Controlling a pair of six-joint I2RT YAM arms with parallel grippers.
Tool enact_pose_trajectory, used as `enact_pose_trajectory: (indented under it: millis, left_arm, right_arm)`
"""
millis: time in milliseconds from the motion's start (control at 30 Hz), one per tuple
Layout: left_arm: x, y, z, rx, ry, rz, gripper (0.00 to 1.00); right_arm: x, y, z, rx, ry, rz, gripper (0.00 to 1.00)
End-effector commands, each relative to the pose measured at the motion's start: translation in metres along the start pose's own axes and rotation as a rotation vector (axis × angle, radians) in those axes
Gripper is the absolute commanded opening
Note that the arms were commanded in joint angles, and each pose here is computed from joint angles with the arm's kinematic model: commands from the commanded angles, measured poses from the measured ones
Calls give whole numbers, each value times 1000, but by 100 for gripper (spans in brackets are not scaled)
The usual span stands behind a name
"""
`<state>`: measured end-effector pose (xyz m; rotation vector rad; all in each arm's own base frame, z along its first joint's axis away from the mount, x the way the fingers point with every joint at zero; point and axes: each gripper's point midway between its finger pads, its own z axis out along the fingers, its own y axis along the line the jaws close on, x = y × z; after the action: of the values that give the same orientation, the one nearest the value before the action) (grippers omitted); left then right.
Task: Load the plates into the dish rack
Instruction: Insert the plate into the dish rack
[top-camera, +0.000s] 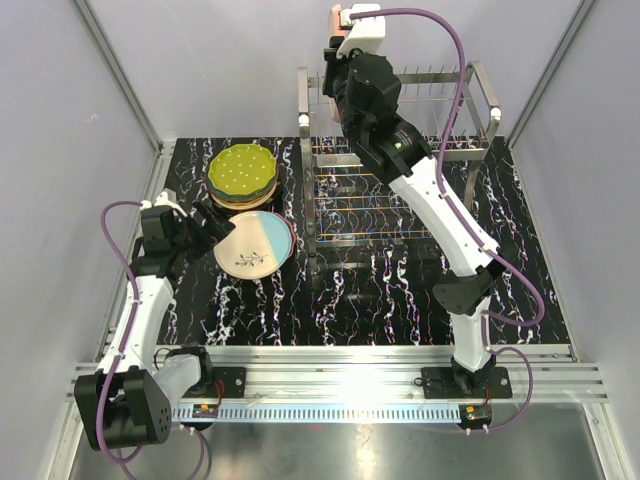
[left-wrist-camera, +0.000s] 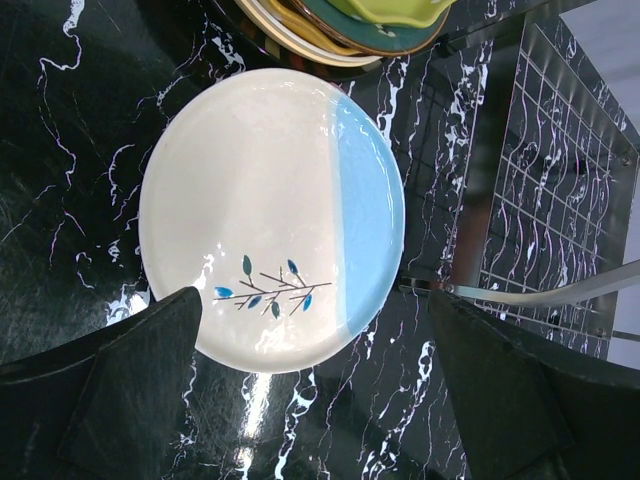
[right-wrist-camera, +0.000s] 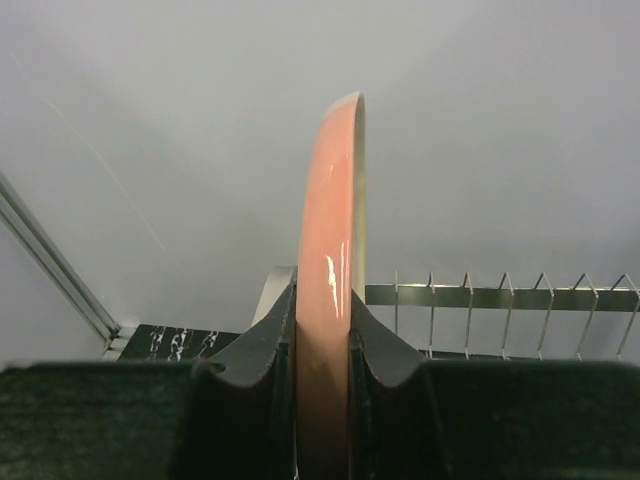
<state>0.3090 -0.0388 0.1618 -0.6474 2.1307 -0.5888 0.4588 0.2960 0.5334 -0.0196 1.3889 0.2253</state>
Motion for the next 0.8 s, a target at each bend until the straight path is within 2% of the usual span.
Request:
enact_pose_trajectory:
  millis: [0, 567, 767]
  left_arm:
    - [-6, -10, -1, 53, -21, 7, 99]
    - [-5, -12, -1, 65, -19, 3, 99]
    - [-4, -12, 0, 70, -12, -1, 99]
  right_arm:
    - [-92, 2, -23, -29, -228, 201, 0]
    - [-33, 13, -22, 8, -116, 152, 0]
    - [-26, 10, -25, 12, -108, 155, 0]
